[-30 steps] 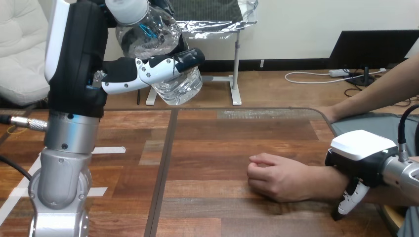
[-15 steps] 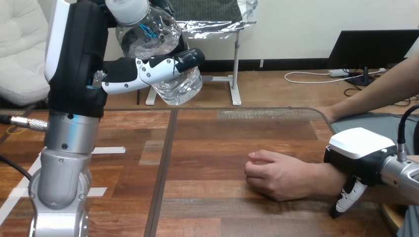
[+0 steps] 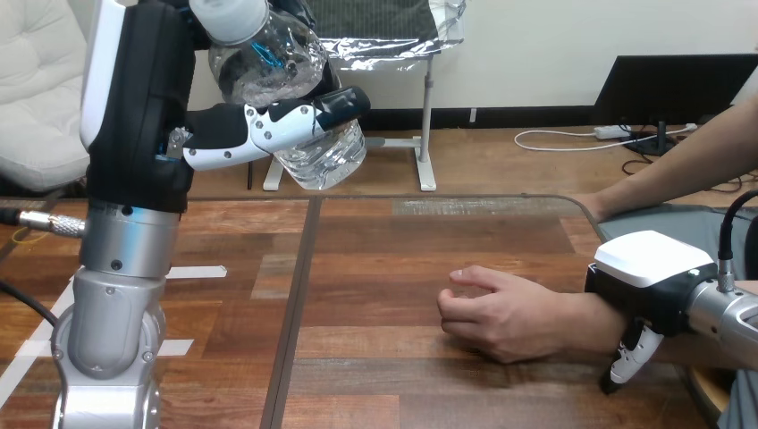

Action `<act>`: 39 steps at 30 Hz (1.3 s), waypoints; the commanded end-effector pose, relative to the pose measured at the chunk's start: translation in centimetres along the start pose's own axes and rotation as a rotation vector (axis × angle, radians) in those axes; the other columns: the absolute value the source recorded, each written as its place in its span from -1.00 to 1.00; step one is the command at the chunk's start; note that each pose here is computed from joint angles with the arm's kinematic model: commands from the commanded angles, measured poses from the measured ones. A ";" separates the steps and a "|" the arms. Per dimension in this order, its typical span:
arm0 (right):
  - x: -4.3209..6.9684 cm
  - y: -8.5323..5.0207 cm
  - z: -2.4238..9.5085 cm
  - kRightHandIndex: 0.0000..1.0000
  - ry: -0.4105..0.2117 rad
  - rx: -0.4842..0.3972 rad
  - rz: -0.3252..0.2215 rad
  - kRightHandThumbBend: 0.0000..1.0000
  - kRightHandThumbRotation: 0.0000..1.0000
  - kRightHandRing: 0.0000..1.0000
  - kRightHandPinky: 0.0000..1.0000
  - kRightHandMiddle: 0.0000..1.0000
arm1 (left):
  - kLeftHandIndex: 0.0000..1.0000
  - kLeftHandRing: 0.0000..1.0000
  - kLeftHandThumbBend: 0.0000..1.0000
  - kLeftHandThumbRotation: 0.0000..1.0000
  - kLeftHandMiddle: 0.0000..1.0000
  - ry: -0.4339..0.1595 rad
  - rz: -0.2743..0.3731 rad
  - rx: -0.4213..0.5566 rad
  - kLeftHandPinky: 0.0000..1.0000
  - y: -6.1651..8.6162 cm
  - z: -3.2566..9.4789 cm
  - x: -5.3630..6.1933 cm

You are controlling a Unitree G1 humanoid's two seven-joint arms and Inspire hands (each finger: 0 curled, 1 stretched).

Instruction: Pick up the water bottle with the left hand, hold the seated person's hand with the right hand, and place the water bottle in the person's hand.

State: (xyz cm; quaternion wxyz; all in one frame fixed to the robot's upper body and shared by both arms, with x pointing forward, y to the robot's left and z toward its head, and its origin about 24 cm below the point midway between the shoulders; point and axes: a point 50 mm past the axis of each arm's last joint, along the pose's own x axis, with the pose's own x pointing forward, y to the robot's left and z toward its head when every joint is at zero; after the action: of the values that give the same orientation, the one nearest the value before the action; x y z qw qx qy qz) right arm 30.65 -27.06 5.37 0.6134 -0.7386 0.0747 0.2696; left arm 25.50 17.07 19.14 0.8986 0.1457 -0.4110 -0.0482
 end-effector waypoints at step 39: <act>0.3 -1.1 -0.1 -0.31 -0.008 0.189 -0.064 0.69 -0.71 -0.57 -0.69 -0.40 | -0.26 -0.42 0.19 -1.00 -0.30 -0.062 0.030 -0.008 -0.55 0.2 0.7 0.8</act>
State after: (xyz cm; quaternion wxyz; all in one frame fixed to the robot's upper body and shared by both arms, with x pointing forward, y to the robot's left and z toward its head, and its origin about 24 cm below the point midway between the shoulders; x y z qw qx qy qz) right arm 31.12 -27.30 6.56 0.6595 -0.7057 0.0682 0.2499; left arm 25.51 17.01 19.11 0.8987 0.1452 -0.4110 -0.0476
